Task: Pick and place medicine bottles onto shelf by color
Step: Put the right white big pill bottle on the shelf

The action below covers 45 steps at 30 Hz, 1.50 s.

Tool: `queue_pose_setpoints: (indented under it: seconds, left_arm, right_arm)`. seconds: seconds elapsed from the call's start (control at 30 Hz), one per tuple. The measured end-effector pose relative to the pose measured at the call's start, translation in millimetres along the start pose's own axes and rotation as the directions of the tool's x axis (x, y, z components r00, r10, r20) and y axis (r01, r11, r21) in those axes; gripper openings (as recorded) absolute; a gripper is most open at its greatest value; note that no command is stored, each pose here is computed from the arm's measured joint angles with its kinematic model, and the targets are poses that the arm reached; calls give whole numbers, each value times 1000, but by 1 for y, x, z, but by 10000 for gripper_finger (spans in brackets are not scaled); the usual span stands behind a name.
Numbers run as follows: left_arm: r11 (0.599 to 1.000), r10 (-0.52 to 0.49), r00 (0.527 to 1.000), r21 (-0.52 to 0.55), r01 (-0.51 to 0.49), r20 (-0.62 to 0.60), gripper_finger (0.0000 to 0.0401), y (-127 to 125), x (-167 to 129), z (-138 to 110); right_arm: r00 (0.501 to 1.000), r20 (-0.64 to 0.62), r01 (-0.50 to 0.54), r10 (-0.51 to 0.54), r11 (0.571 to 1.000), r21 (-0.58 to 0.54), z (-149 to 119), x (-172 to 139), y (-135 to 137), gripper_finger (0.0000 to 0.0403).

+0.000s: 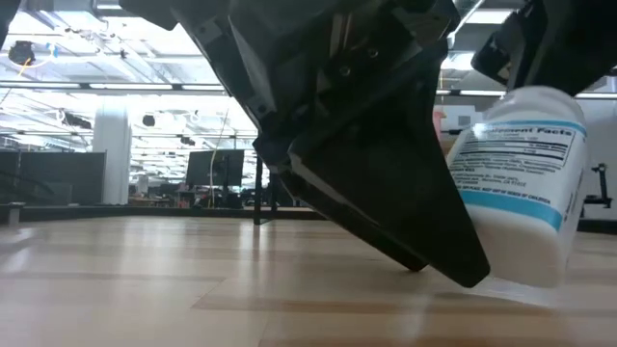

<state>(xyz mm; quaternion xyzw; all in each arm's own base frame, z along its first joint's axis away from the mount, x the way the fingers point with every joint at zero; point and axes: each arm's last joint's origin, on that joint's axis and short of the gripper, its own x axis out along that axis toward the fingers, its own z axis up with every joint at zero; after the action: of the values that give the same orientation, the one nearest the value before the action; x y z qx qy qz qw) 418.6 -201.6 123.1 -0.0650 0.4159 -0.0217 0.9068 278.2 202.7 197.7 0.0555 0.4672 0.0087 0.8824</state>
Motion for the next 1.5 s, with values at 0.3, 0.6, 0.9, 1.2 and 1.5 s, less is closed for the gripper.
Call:
queue_pose_setpoints:
  seconds: [0.3,0.6,0.9,1.2,1.5]
  left_arm:
    - [999,-13,1000,-49,13,-1,247,0,0,1]
    - [991,-70,997,-119,67,-21,247,6,1,5]
    - [991,-90,994,-105,83,-63,247,6,-6,6]
    - [999,-36,987,-32,32,-156,247,7,-36,8]
    - [999,-3,987,32,8,-158,247,-2,-76,14]
  right_arm:
    - [999,28,-42,42,999,13,8,-4,5,71]
    - [998,19,-61,61,998,7,8,-4,6,71]
    - [999,-17,-33,33,999,-21,4,-4,3,71]
    - [999,-47,-27,25,999,-37,-4,-7,8,71]
    - [996,-59,-72,70,997,-29,-22,-17,30,71]
